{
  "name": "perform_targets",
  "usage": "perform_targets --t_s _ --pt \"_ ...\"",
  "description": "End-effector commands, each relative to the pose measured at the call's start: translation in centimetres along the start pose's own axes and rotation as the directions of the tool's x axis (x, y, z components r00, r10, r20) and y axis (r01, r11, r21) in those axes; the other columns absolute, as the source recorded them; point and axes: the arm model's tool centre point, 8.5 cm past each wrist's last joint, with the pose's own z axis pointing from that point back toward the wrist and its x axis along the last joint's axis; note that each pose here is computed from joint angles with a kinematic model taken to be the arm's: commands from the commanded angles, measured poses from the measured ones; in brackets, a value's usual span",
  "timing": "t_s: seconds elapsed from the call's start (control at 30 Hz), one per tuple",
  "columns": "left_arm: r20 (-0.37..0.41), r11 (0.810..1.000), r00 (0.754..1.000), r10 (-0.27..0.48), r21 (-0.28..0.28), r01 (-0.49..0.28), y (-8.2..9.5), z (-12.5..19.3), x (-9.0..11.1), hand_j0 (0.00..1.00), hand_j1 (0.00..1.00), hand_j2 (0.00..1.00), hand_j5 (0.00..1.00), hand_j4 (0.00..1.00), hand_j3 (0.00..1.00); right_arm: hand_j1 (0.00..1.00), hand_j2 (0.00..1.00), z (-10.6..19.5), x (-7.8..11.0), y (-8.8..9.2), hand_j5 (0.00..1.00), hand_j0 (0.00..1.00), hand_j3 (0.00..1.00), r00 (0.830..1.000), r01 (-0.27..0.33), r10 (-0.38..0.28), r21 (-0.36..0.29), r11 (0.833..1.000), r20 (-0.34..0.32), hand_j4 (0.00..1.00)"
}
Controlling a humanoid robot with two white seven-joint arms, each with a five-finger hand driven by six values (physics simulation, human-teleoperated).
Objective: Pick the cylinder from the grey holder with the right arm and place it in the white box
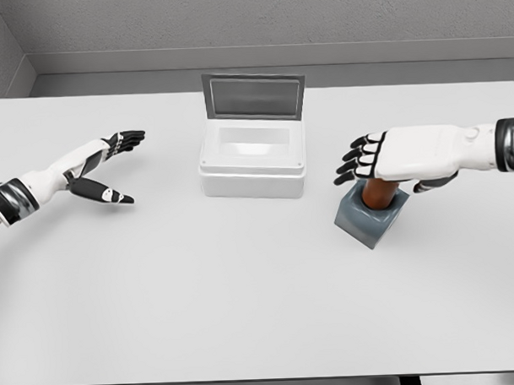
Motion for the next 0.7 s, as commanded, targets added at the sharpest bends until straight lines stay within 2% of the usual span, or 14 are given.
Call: perform_targets --t_s 0.0,0.27,0.4,0.47,0.53,0.57,0.6,0.67 --pt "0.002 1.000 1.000 0.006 0.006 -0.006 0.11 0.06 0.01 1.00 1.00 1.00 1.00 1.00 1.00 1.00 1.00 -0.49 0.17 0.00 1.00 1.00 1.00 1.000 0.006 -0.006 -0.004 1.000 0.012 1.00" --pt "0.002 1.000 1.000 0.006 0.005 -0.006 0.08 0.05 -0.01 1.00 1.00 1.00 1.00 1.00 1.00 1.00 1.00 -0.86 0.34 0.04 1.00 1.00 1.00 1.000 0.007 -0.007 -0.005 1.000 0.022 1.00" --pt "0.002 1.000 1.000 0.006 0.006 -0.006 0.11 0.06 0.01 1.00 1.00 1.00 1.00 1.00 1.00 0.90 0.90 -0.91 0.40 0.03 0.90 0.90 0.90 1.000 0.006 -0.006 -0.004 1.000 0.024 0.90" --pt "0.000 1.000 1.000 0.007 0.005 -0.007 0.08 0.05 -0.02 1.00 1.00 1.00 1.00 1.00 1.00 0.88 0.88 -1.03 0.46 0.04 0.88 0.88 0.88 1.000 0.007 -0.007 -0.005 1.000 0.027 0.88" --pt "0.001 1.000 1.000 0.007 0.006 -0.007 0.11 0.06 -0.01 1.00 1.00 1.00 1.00 1.00 1.00 0.81 0.81 -1.01 0.44 -0.02 0.81 0.81 0.81 1.000 0.006 -0.005 -0.006 1.000 0.026 0.81" --pt "0.001 1.000 1.000 0.007 0.006 -0.007 0.11 0.06 -0.01 1.00 1.00 1.00 1.00 1.00 1.00 0.73 0.73 -1.01 0.44 -0.02 0.73 0.73 0.73 1.000 0.006 -0.005 -0.006 1.000 0.026 0.73" --pt "0.000 1.000 1.000 0.007 0.005 -0.007 0.08 0.05 -0.02 1.00 1.00 1.00 1.00 1.00 1.00 0.60 0.60 -1.01 0.44 -0.02 0.60 0.60 0.60 1.000 0.006 -0.005 -0.006 1.000 0.026 0.60" --pt "0.000 1.000 1.000 0.007 0.005 -0.007 0.08 0.05 -0.02 1.00 1.00 1.00 1.00 1.00 1.00 0.45 0.45 -1.03 0.44 -0.08 0.45 0.45 0.45 1.000 0.005 -0.005 -0.008 1.000 0.026 0.45"
